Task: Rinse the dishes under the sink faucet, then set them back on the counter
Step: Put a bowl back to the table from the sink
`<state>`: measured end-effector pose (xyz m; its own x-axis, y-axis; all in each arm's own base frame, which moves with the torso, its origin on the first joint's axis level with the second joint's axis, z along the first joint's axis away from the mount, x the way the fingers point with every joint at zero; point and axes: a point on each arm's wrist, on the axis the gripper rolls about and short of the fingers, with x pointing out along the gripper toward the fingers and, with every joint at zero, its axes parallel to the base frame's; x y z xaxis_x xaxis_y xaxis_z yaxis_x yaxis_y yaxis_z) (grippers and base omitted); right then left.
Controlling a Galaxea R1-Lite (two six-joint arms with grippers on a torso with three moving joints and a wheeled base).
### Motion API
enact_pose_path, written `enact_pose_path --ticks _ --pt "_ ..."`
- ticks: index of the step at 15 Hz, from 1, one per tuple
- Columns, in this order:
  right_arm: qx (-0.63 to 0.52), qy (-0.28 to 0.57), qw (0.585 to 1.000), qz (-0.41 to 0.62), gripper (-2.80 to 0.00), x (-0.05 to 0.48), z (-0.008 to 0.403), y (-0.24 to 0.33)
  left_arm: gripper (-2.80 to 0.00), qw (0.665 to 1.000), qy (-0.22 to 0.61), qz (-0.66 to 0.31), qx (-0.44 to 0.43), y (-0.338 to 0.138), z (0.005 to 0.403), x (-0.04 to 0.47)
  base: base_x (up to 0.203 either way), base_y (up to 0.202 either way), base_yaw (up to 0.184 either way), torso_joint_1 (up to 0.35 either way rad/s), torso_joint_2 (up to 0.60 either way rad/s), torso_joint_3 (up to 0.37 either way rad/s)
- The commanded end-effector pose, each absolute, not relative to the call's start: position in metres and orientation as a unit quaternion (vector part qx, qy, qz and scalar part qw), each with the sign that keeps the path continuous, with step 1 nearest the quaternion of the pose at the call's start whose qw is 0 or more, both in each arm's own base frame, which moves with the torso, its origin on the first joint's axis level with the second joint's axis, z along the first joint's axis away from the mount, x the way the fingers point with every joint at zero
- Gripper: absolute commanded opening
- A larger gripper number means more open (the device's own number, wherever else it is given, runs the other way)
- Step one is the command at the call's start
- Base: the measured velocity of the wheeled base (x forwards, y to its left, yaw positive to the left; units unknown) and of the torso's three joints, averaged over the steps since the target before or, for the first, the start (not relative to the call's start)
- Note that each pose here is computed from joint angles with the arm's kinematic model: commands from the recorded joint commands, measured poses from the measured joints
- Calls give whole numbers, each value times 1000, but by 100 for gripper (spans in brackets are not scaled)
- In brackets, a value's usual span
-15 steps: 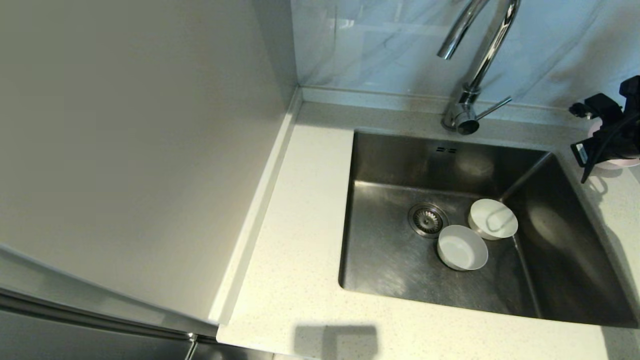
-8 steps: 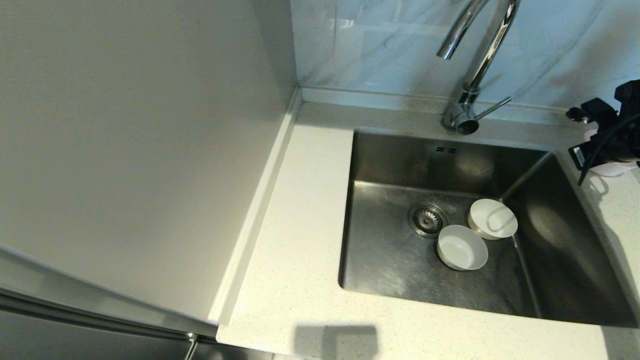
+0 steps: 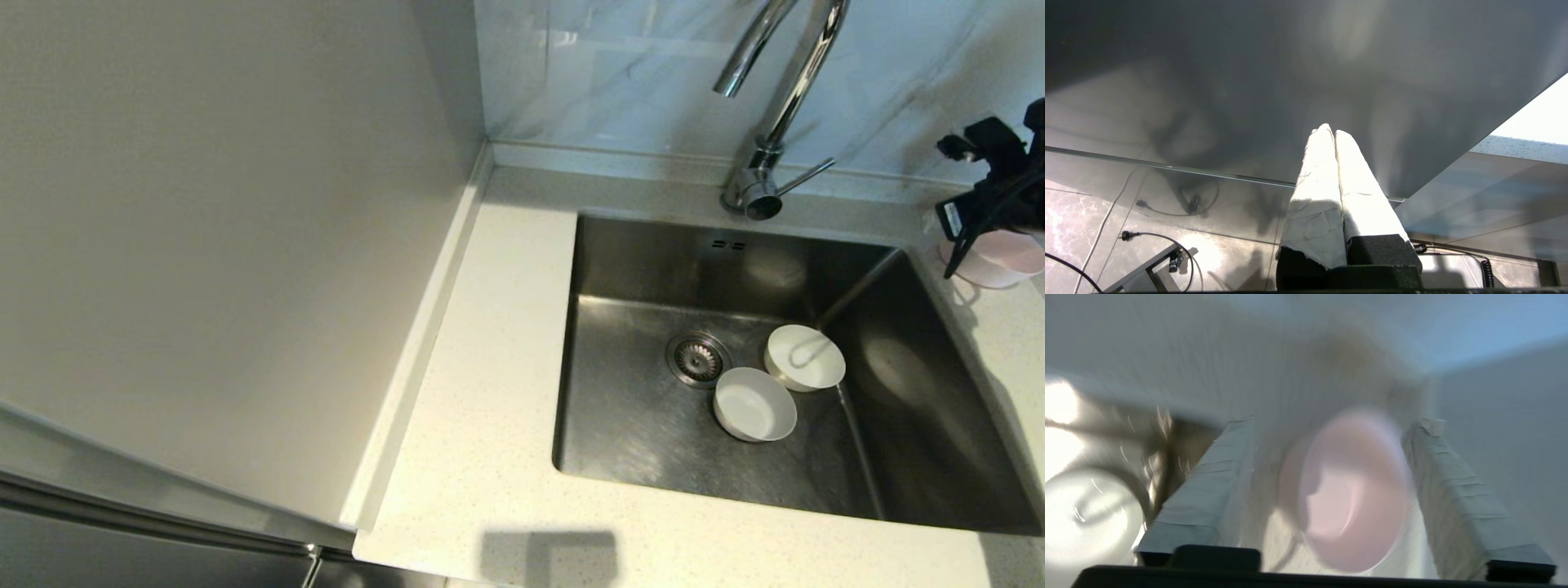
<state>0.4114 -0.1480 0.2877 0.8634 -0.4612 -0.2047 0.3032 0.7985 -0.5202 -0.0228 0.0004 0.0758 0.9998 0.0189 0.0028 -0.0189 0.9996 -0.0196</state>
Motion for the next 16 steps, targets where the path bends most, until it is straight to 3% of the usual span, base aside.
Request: enact_pose_path --ticks 1,3,8,16 --pt "-251 106 944 -185 0 391 325 -125 -280 1000 -4 9 -10 0 76 -23 0 0 0 0 0 0" --pt "-245 98 957 -121 0 374 339 -98 -280 1000 -3 10 -10 0 76 -23 0 0 0 0 0 0" --pt "-132 303 943 37 0 341 299 -36 -280 1000 -4 10 -10 0 76 -23 0 0 0 0 0 0" --pt "-116 424 898 -18 0 394 211 -2 -280 1000 -3 10 -10 0 76 -23 0 0 0 0 0 0"
